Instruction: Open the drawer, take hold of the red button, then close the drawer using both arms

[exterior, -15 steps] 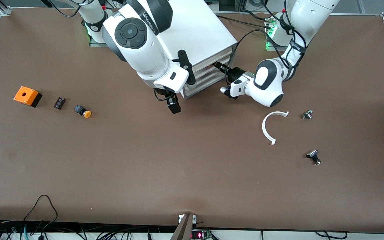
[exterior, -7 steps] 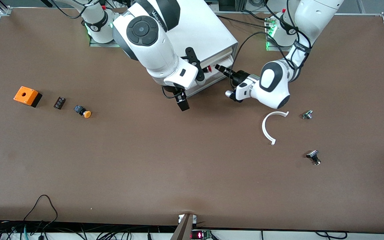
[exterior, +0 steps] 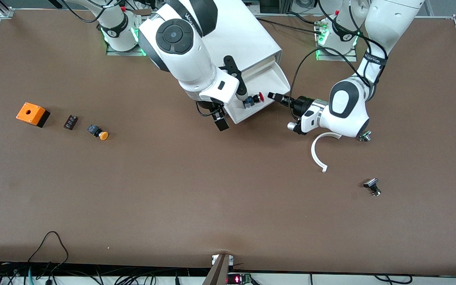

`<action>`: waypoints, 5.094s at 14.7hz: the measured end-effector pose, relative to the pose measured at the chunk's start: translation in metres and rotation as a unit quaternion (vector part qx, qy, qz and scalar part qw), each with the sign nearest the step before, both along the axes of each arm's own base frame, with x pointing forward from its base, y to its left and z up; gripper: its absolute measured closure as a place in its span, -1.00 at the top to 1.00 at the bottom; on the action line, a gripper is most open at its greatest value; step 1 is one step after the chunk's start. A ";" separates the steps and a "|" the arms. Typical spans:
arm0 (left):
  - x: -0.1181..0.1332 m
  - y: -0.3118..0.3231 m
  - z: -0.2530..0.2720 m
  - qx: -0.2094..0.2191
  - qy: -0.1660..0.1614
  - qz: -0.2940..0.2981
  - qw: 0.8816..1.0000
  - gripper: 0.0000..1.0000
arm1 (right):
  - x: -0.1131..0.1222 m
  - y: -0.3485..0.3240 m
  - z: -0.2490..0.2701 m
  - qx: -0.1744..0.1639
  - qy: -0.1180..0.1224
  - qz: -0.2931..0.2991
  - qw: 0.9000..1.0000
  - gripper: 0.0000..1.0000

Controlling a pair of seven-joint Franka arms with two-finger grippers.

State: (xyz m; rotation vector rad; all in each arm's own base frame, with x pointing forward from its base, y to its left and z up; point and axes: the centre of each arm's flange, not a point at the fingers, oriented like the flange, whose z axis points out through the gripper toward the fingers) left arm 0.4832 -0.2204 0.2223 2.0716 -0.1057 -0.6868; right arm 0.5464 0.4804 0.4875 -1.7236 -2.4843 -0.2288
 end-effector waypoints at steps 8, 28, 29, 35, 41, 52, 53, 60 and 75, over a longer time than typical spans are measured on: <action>0.033 0.024 0.015 0.028 -0.047 0.009 0.998 -0.67 | -0.005 0.025 -0.021 0.017 -0.009 -0.009 1.000 1.00; 0.072 0.208 0.232 0.357 -0.264 -0.011 0.896 1.00 | -0.068 0.122 -0.124 0.003 -0.021 0.017 1.000 1.00; 0.068 0.213 0.245 0.375 -0.274 -0.021 0.885 1.00 | -0.067 0.124 -0.126 0.007 -0.027 0.015 1.000 1.00; 0.056 0.240 0.306 0.443 -0.305 -0.046 0.842 1.00 | -0.055 0.123 -0.139 0.018 -0.048 0.005 0.999 1.00; 0.059 0.258 0.324 0.464 -0.315 -0.038 0.827 1.00 | -0.059 0.128 -0.153 0.014 -0.048 0.007 0.999 1.00; 0.048 0.260 0.345 0.481 -0.280 0.006 0.831 1.00 | -0.068 0.137 -0.161 0.014 -0.052 0.006 0.999 0.48; 0.048 0.260 0.345 0.483 -0.278 0.011 0.830 1.00 | -0.068 0.138 -0.161 0.016 -0.055 0.006 0.998 0.27; 0.049 0.260 0.346 0.496 -0.258 0.048 0.828 1.00 | -0.075 0.146 -0.159 0.024 -0.064 0.010 0.998 -0.22; 0.063 0.236 0.349 0.494 -0.264 0.034 0.828 1.00 | -0.055 0.132 -0.080 0.061 -0.079 -0.123 0.987 -0.34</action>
